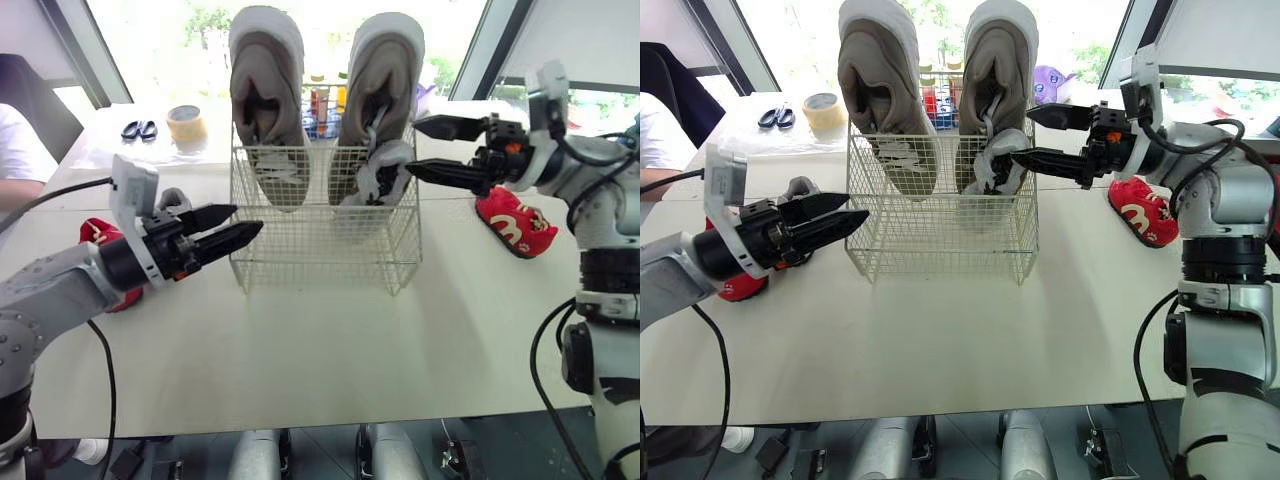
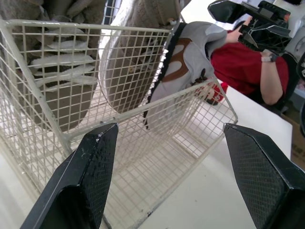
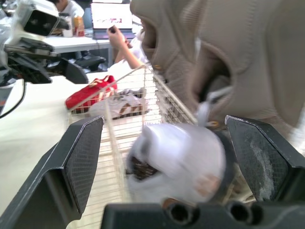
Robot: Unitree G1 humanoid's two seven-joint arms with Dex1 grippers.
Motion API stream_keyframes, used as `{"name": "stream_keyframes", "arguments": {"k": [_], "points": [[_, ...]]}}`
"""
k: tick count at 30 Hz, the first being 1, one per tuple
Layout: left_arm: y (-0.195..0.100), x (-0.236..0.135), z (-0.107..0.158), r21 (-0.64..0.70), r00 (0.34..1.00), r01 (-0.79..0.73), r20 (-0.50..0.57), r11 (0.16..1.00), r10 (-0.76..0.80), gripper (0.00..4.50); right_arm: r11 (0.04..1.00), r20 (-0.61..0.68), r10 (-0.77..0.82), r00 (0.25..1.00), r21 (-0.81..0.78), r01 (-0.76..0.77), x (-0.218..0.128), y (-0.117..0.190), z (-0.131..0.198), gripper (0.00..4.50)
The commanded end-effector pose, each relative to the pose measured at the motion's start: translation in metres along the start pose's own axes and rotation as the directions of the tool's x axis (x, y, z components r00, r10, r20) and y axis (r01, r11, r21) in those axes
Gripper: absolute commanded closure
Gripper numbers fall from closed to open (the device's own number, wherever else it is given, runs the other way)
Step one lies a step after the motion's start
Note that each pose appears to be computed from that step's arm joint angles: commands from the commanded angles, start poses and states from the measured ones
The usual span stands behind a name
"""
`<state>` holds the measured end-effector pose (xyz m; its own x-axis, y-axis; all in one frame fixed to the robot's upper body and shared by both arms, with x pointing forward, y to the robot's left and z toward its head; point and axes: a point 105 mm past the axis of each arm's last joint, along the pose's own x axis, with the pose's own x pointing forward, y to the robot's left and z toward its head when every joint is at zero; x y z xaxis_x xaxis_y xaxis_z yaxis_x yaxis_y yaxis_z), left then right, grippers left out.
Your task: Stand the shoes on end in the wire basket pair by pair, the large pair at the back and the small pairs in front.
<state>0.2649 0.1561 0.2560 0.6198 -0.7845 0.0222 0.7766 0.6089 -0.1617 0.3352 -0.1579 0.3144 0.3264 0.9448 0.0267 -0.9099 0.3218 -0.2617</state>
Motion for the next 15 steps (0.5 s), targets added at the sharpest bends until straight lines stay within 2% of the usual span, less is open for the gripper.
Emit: {"name": "stream_keyframes", "arguments": {"k": [1,3,7,10,13,15], "points": [[0.000,-0.008,0.017,0.001,0.999,0.005,0.045,1.000,-0.005,0.64,0.996,0.023,-0.041,0.999,-0.075,0.043,-0.012,0.004,0.023,0.03],[0.003,-0.013,0.025,-0.006,0.998,-0.003,0.059,1.000,0.004,0.04,0.993,0.020,-0.075,0.997,-0.094,0.076,-0.018,0.003,0.028,0.00],[0.017,-0.021,0.035,0.041,0.993,-0.100,0.060,0.994,0.098,0.04,0.982,0.026,-0.136,0.990,-0.131,0.138,-0.027,0.000,0.039,0.00],[0.042,-0.032,0.047,0.065,0.970,-0.241,0.058,0.968,0.238,0.04,0.977,0.029,-0.142,0.990,-0.159,0.144,-0.033,0.005,0.057,0.00],[0.086,-0.054,0.060,0.068,0.889,-0.458,0.018,0.887,0.458,0.04,0.993,0.020,0.040,0.999,-0.111,-0.037,-0.021,0.040,0.073,0.00],[0.122,-0.073,0.058,0.098,0.777,-0.623,-0.039,0.776,0.629,0.04,0.982,-0.035,0.172,0.984,-0.072,-0.174,-0.009,0.066,0.067,0.00]]}}
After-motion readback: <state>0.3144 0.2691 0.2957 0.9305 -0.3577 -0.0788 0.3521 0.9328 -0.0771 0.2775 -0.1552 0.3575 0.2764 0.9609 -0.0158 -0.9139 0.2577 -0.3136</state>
